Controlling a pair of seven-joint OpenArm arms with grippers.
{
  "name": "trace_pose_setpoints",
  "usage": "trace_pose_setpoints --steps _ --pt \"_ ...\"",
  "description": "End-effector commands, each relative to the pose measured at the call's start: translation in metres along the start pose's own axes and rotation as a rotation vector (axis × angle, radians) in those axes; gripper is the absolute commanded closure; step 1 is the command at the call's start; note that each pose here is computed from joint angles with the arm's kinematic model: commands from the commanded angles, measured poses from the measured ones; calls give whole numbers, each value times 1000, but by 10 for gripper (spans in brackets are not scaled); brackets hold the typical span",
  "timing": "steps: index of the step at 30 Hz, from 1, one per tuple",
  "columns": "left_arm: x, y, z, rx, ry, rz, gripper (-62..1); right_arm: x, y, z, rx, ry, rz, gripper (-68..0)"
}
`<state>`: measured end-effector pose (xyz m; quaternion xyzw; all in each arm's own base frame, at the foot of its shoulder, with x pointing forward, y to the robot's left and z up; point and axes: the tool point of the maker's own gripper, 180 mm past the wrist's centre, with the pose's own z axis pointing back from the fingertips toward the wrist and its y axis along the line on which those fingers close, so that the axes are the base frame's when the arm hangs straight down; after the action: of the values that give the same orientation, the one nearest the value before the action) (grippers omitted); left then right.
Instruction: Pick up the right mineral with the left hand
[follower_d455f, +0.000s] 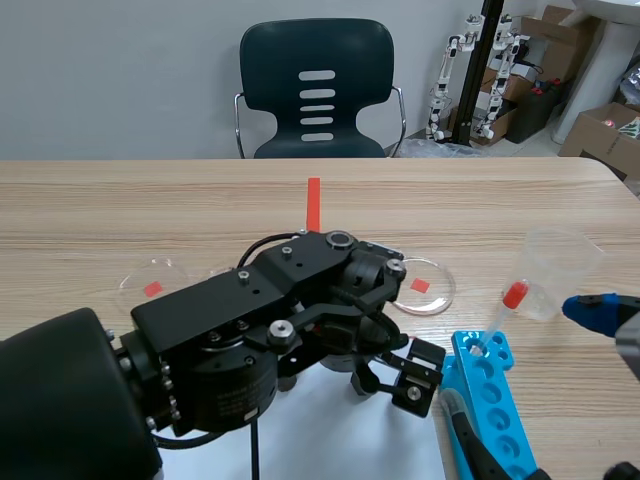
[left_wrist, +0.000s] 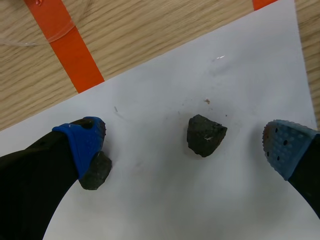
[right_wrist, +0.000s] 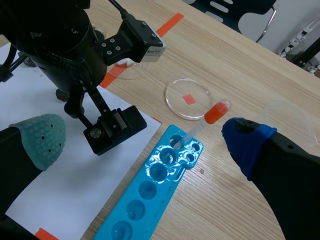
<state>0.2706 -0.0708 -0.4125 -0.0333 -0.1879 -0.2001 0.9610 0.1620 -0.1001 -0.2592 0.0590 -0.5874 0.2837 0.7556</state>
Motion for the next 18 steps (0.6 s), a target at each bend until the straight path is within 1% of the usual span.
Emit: trace_pose_setpoints --steps 1,11,16,17,18 --pt "7 -11 5 -19 -18 -4 -623 9 -3 -1 -2 -33 7 -679" --pt "0 -10 -1 -9 11 -9 -623 9 -3 -1 -2 -33 7 -679" --pt "0 -13 -1 -23 8 -27 -623 9 -3 -1 -2 -33 7 -679" --pt "0 -13 -1 -24 8 -28 -612 9 -3 -1 -2 -33 7 -679" --pt "0 -14 -1 -28 8 -33 -577 9 -3 -1 -2 -33 7 -679"
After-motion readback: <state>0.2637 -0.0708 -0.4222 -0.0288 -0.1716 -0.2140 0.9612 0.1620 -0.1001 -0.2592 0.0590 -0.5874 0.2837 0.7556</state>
